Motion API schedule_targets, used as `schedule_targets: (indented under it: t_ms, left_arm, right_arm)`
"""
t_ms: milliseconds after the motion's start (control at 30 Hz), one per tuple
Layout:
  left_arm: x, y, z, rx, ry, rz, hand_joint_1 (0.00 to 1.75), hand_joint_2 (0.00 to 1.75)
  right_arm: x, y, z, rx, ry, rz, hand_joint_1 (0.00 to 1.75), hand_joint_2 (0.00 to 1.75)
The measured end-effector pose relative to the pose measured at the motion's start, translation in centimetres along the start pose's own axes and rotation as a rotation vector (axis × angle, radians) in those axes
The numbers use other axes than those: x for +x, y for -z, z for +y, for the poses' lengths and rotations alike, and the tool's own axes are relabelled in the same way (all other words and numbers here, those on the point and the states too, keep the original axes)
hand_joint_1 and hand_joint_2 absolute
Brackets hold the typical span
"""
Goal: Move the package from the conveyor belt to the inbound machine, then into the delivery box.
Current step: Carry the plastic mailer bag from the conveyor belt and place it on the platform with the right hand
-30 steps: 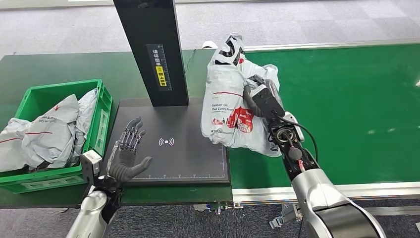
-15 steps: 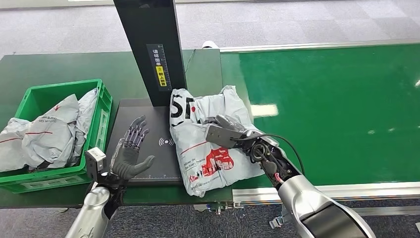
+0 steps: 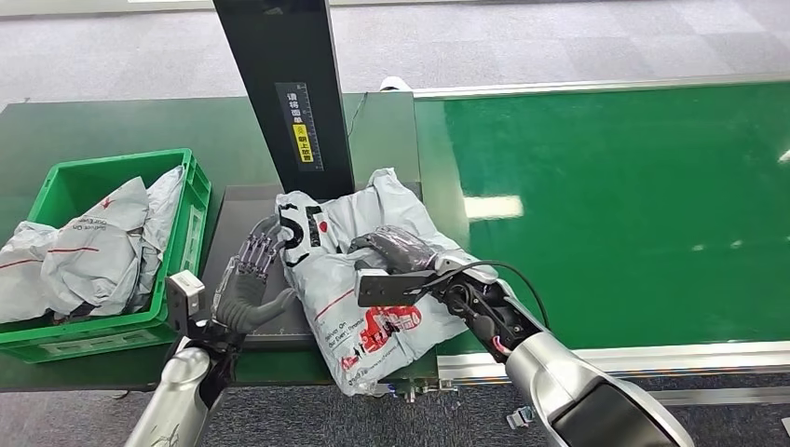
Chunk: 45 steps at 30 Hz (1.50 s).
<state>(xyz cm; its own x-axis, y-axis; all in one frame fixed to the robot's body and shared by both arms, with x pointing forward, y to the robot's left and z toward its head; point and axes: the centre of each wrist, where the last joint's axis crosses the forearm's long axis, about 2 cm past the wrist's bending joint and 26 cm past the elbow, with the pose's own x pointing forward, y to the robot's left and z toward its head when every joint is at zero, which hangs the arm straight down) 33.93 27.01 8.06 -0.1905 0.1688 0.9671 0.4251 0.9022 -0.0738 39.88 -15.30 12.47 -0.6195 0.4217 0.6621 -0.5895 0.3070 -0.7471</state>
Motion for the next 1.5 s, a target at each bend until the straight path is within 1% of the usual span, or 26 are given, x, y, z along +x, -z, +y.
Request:
schedule_targets:
  t_ms: [100, 267, 300, 400, 433, 633, 733, 900, 1033, 1133, 1300, 1367, 1500]
  left_arm:
    - [0.4, 0.6, -0.1, -0.009, 0.001, -0.014, 0.00, 1.75]
    - [0.7, 1.2, -0.2, -0.019, 0.002, -0.027, 0.00, 1.75]
    - [0.7, 1.3, -0.2, -0.021, 0.003, -0.028, 0.00, 1.75]
    - [0.9, 1.7, -0.2, -0.028, 0.007, -0.031, 0.00, 1.75]
    - [0.9, 1.9, -0.3, -0.030, 0.008, -0.032, 0.00, 1.75]
    - [1.2, 2.6, -0.1, -0.031, 0.007, -0.042, 0.00, 1.75]
    - [1.1, 2.6, 0.0, -0.023, 0.002, -0.046, 0.00, 1.75]
    - [1.0, 2.6, 0.0, -0.020, -0.005, -0.041, 0.00, 1.75]
    - [1.0, 2.6, 0.0, -0.024, -0.007, -0.035, 0.00, 1.75]
    - [1.0, 2.7, 0.0, -0.030, -0.012, -0.031, 0.00, 1.75]
    - [0.8, 2.8, -0.2, -0.047, 0.011, -0.013, 0.00, 1.75]
    - [0.7, 2.9, -0.3, -0.037, 0.099, 0.006, 0.00, 1.75]
    - [0.7, 3.1, -0.7, 0.017, 0.460, 0.039, 0.00, 1.75]
  right_arm:
    - [0.5, 0.5, 0.0, -0.058, -0.055, -0.012, 1.75, 1.75]
    - [0.8, 0.8, -0.1, -0.097, -0.080, -0.026, 1.73, 1.75]
    - [0.8, 0.8, -0.2, -0.112, -0.083, -0.031, 1.41, 1.75]
    - [0.9, 0.9, -0.3, -0.153, -0.088, -0.038, 0.11, 1.75]
    - [0.9, 1.0, -0.3, -0.160, -0.087, -0.037, 0.00, 1.75]
    - [1.0, 1.1, -0.4, -0.176, -0.079, -0.005, 0.00, 1.75]
    - [1.0, 1.1, -0.8, -0.193, -0.038, -0.015, 0.00, 1.75]
    - [0.9, 1.0, -1.5, -0.260, 0.186, -0.109, 0.00, 1.75]
    - [1.2, 1.0, -2.5, -0.337, 0.322, -0.174, 0.00, 1.75]
    - [1.3, 0.6, -3.2, -0.399, 0.407, -0.219, 0.00, 1.75]
    - [1.1, -0.1, -4.3, -0.494, 0.489, -0.271, 0.00, 1.75]
    - [0.9, -0.6, -4.7, -0.536, 0.523, -0.286, 0.00, 1.75]
    - [0.3, -1.6, -5.5, -0.597, 0.545, -0.293, 0.00, 1.75]
